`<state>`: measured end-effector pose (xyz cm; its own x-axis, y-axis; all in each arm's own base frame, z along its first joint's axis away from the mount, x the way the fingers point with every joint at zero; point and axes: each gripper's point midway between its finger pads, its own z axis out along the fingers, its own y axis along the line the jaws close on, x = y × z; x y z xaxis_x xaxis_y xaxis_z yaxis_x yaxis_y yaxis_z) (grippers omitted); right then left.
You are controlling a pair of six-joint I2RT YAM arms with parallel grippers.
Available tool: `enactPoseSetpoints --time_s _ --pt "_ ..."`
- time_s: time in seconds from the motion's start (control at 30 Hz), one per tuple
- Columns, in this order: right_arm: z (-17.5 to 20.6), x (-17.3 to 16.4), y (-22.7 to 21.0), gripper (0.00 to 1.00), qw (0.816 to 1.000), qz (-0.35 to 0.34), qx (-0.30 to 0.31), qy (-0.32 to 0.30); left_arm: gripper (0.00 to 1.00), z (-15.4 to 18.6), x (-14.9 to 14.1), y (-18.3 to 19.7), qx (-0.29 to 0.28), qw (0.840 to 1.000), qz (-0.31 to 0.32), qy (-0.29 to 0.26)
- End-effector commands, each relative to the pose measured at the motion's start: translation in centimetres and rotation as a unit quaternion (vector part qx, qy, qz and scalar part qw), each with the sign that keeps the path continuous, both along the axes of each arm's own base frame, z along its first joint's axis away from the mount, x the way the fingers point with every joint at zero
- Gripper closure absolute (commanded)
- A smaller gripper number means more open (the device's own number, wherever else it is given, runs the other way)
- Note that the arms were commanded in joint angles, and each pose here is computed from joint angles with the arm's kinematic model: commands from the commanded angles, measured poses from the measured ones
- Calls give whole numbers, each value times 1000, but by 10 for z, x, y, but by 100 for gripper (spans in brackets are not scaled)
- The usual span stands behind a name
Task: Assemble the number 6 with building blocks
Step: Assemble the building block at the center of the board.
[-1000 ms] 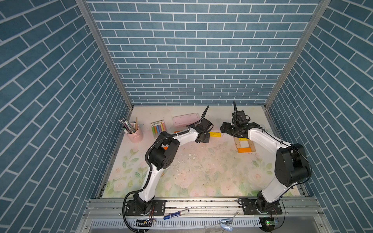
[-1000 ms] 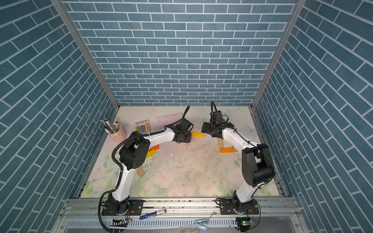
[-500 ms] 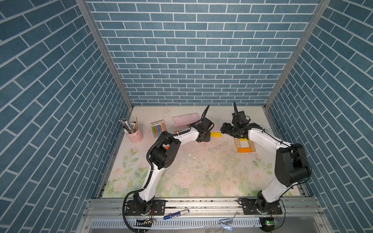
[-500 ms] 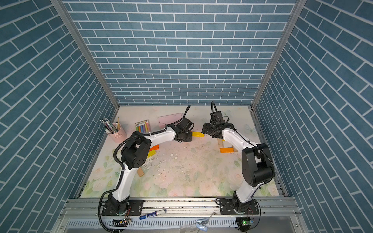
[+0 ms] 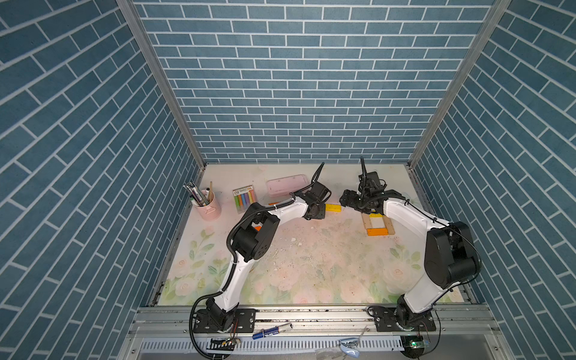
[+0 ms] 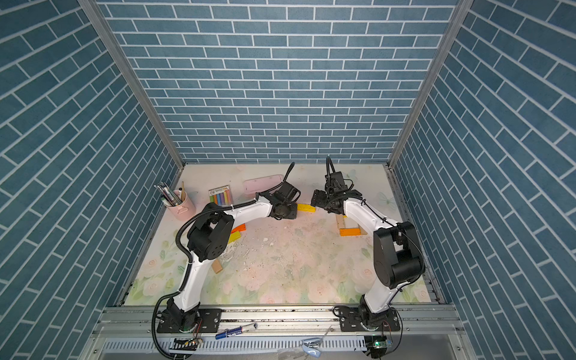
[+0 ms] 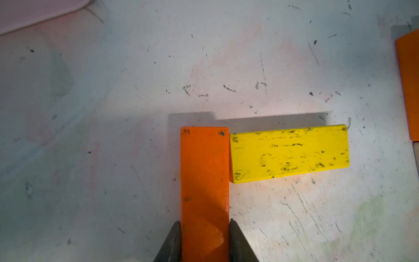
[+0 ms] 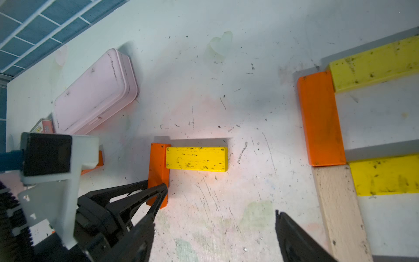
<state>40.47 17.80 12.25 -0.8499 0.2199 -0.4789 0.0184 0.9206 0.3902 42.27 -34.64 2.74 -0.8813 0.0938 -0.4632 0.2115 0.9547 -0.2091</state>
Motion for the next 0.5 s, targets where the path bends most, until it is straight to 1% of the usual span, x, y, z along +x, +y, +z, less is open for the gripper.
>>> enactPoseSetpoints --time_s 0.0,0.33,0.47 --pt "-1 -5 -3 15 1000 10 -8 1 67 -14 -8 2 16 1000 6 19" --pt "-1 -4 -3 15 1000 12 -8 1 63 -11 -7 2 17 1000 6 19" --pt "2 -3 -3 14 1000 13 -10 -3 58 -7 -7 2 13 1000 6 17"
